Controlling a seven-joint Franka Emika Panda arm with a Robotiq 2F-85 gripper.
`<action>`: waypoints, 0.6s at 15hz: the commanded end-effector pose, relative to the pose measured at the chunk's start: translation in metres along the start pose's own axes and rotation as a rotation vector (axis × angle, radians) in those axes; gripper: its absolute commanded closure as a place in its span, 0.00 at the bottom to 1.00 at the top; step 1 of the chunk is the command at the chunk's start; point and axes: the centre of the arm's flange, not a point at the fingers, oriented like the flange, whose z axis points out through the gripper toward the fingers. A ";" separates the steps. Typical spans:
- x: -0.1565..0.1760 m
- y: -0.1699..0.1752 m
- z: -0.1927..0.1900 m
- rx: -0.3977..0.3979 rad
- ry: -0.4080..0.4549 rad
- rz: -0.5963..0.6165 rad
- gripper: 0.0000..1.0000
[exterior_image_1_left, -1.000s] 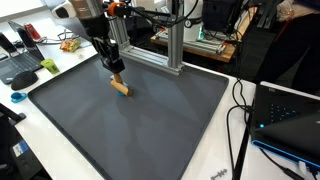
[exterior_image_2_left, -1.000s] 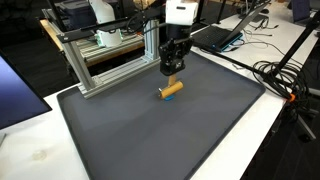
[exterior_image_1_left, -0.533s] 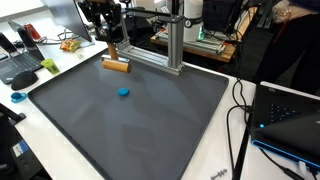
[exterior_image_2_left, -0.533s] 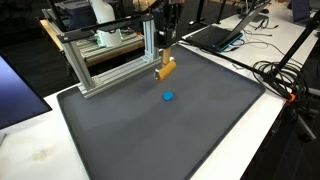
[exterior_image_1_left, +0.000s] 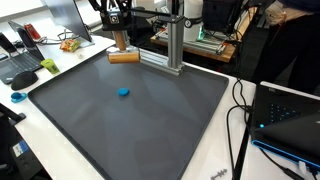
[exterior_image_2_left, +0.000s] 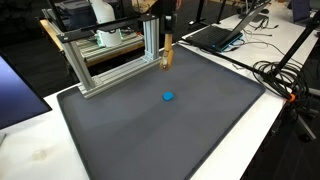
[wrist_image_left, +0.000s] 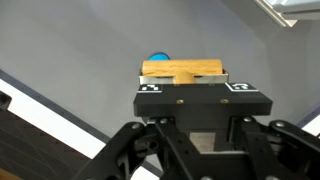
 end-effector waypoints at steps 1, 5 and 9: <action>0.000 -0.001 0.000 0.000 0.000 -0.009 0.53; 0.000 -0.001 0.000 0.000 0.000 -0.016 0.78; 0.012 0.009 0.023 0.001 0.018 -0.153 0.78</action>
